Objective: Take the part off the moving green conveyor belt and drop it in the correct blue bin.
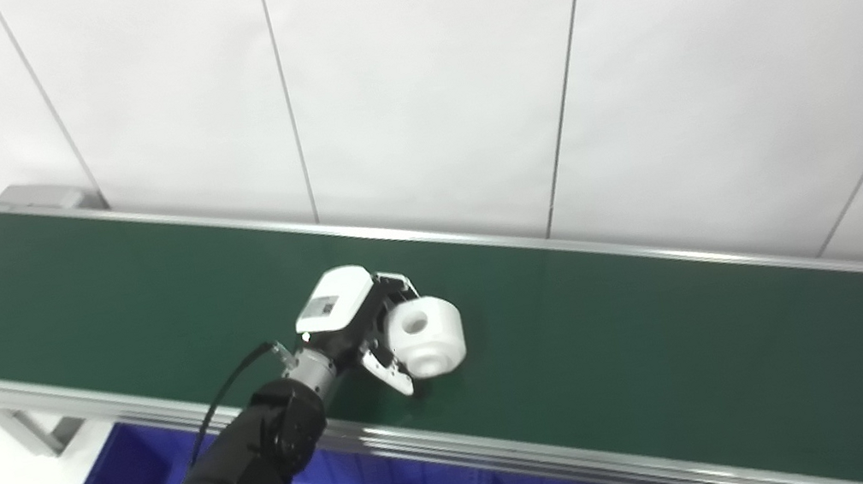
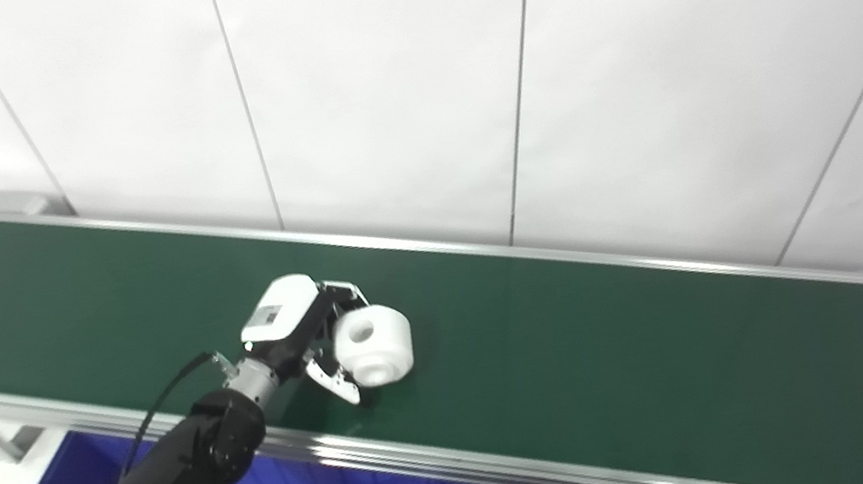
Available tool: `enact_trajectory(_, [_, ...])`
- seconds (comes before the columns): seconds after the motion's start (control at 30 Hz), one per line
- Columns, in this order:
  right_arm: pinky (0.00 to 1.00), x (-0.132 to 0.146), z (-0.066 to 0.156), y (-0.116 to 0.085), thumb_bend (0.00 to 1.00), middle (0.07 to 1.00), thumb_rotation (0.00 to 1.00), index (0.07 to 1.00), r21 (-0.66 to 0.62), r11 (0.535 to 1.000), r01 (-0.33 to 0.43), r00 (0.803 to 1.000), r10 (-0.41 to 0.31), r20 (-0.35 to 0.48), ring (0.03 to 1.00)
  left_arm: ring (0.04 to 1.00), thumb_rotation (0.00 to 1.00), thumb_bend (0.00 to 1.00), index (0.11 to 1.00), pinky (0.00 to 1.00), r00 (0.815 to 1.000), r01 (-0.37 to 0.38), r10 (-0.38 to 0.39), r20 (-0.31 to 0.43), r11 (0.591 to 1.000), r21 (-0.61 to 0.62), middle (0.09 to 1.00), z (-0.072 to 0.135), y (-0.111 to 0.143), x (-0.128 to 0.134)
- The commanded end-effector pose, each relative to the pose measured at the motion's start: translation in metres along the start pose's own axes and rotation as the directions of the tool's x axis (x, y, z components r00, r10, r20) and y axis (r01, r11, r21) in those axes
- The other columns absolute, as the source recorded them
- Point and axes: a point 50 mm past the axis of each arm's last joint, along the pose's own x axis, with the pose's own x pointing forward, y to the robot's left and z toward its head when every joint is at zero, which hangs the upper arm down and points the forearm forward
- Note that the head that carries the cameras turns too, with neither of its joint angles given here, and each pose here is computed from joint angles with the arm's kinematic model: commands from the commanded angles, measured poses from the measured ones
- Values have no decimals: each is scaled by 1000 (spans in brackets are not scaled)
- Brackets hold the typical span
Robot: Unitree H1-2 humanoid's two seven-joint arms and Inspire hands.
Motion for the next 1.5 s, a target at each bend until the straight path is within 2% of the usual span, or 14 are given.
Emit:
enact_trajectory(0.0, [903, 5, 11, 1, 538, 1000, 1000, 1000, -1, 1000, -8, 998, 8, 60, 928, 281, 60, 514, 486, 214, 996, -76, 75, 37, 997, 6, 373, 2, 36, 14])
enact_trajectory(0.13, [911, 6, 12, 1, 549, 1000, 1000, 1000, 6, 1000, -7, 998, 7, 58, 927, 344, 61, 512, 487, 276, 996, -54, 52, 75, 998, 25, 424, 4, 52, 10])
enact_trajectory(0.3, [910, 9, 16, 0, 557, 1000, 1000, 1000, 12, 1000, -12, 998, 12, 59, 921, 351, 62, 513, 486, 284, 992, -20, 12, 125, 998, 62, 426, 8, 78, 3])
enact_trajectory(0.43, [917, 11, 20, -1, 551, 1000, 1000, 1000, 26, 1000, -11, 998, 10, 59, 925, 335, 61, 516, 485, 283, 977, 22, -52, 209, 989, 144, 410, 14, 105, -12])
enact_trajectory(0.53, [905, 13, 21, -1, 556, 998, 1000, 1000, 6, 1000, -6, 998, 6, 70, 916, 358, 64, 519, 484, 337, 962, 56, -112, 250, 974, 221, 409, 14, 119, -28])
enact_trajectory(0.73, [876, 19, 26, -3, 617, 976, 964, 985, 18, 1000, 0, 998, -1, 67, 898, 424, 60, 521, 485, 435, 947, 145, -214, 241, 951, 274, 450, 20, 137, -64])
enact_trajectory(0.83, [864, 24, 35, -5, 634, 973, 930, 970, 40, 999, 4, 998, -7, 66, 888, 430, 60, 521, 484, 447, 939, 175, -248, 240, 941, 289, 454, 24, 141, -78])
enact_trajectory(0.87, [843, 26, 39, -6, 657, 958, 888, 950, 49, 999, 5, 998, -8, 65, 870, 408, 30, 521, 501, 407, 935, 187, -261, 239, 938, 291, 451, 25, 141, -82])
enact_trajectory(1.03, [780, 40, 62, -10, 676, 922, 813, 912, 61, 998, 1, 997, -6, 83, 833, 373, 0, 522, 514, 318, 911, 271, -353, 214, 902, 336, 455, 22, 130, -113])
enact_trajectory(1.13, [776, 45, 68, -12, 677, 918, 801, 902, 68, 998, -8, 997, 3, 81, 829, 374, 0, 522, 513, 346, 898, 302, -393, 198, 877, 372, 454, 12, 119, -127])
enact_trajectory(1.23, [771, 48, 68, -14, 674, 915, 793, 899, 70, 997, -11, 997, 5, 79, 825, 350, 0, 521, 518, 344, 880, 355, -452, 147, 830, 429, 433, 4, 110, -136])
enact_trajectory(1.3, [778, 50, 64, -17, 671, 918, 786, 901, 76, 997, -12, 997, 6, 73, 825, 370, 0, 522, 517, 390, 859, 395, -501, 105, 779, 487, 438, -1, 105, -141])
enact_trajectory(1.37, [768, 51, 59, -18, 662, 910, 772, 902, 78, 997, -4, 997, -2, 73, 817, 396, 0, 523, 515, 432, 842, 431, -534, 77, 751, 500, 442, -5, 100, -145])
enact_trajectory(1.47, [758, 53, 54, -19, 654, 900, 770, 904, 74, 997, 8, 997, -13, 71, 814, 428, 0, 523, 513, 460, 800, 493, -597, 57, 709, 505, 458, -17, 92, -147])
